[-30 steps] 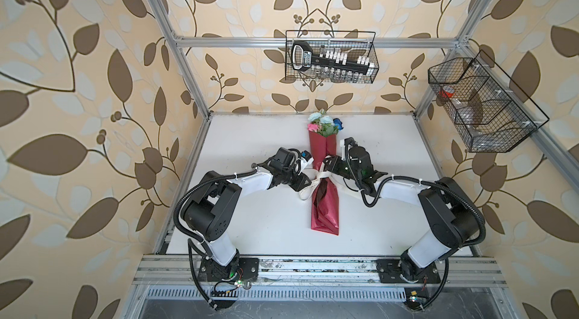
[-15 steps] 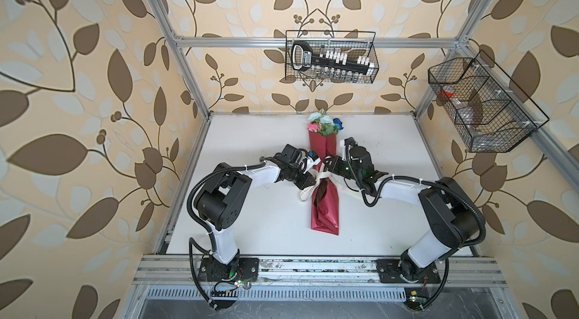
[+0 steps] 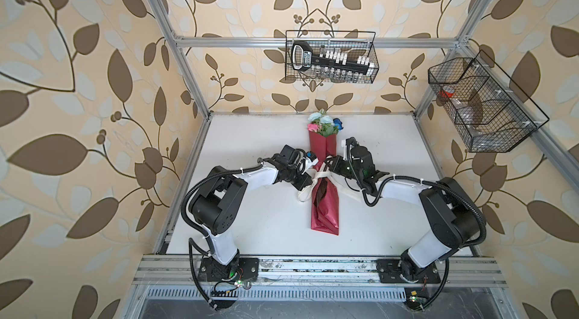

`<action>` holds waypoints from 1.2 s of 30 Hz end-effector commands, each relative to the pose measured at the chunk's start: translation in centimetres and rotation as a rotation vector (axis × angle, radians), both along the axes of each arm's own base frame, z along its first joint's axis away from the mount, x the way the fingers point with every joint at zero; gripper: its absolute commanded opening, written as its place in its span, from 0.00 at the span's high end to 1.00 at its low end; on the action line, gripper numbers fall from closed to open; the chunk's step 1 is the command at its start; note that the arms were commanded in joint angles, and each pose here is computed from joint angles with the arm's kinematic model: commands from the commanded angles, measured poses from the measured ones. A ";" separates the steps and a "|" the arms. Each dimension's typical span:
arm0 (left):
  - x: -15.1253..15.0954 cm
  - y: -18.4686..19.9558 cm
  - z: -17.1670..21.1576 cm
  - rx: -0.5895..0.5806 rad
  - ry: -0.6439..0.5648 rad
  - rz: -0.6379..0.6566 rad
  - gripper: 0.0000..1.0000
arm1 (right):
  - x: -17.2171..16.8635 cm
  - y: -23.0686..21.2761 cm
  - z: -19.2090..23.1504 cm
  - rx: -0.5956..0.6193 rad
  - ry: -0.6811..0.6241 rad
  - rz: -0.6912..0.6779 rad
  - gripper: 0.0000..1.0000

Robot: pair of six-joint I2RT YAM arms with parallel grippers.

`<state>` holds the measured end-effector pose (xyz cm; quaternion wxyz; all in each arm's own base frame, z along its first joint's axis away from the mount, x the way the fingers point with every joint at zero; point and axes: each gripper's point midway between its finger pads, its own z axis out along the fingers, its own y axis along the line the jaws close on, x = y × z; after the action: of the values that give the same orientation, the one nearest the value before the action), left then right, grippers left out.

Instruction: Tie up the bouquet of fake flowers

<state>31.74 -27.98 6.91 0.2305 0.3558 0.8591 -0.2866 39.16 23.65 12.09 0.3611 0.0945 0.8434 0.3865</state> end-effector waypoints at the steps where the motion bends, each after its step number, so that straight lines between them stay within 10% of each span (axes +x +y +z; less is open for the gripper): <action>1: 0.1 0.3 1.6 0.005 -0.050 0.011 1.00 | -0.1 -1.0 0.4 0.008 0.002 -0.024 1.00; 36: 0.6 -2.5 1.6 -0.012 -0.027 -0.042 1.00 | 0.0 -8.2 0.1 0.191 0.068 -0.120 1.00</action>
<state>32.19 -30.16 8.15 0.2426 0.3746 0.8476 -0.2870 39.39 15.29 11.01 0.3457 0.1928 0.8245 0.4043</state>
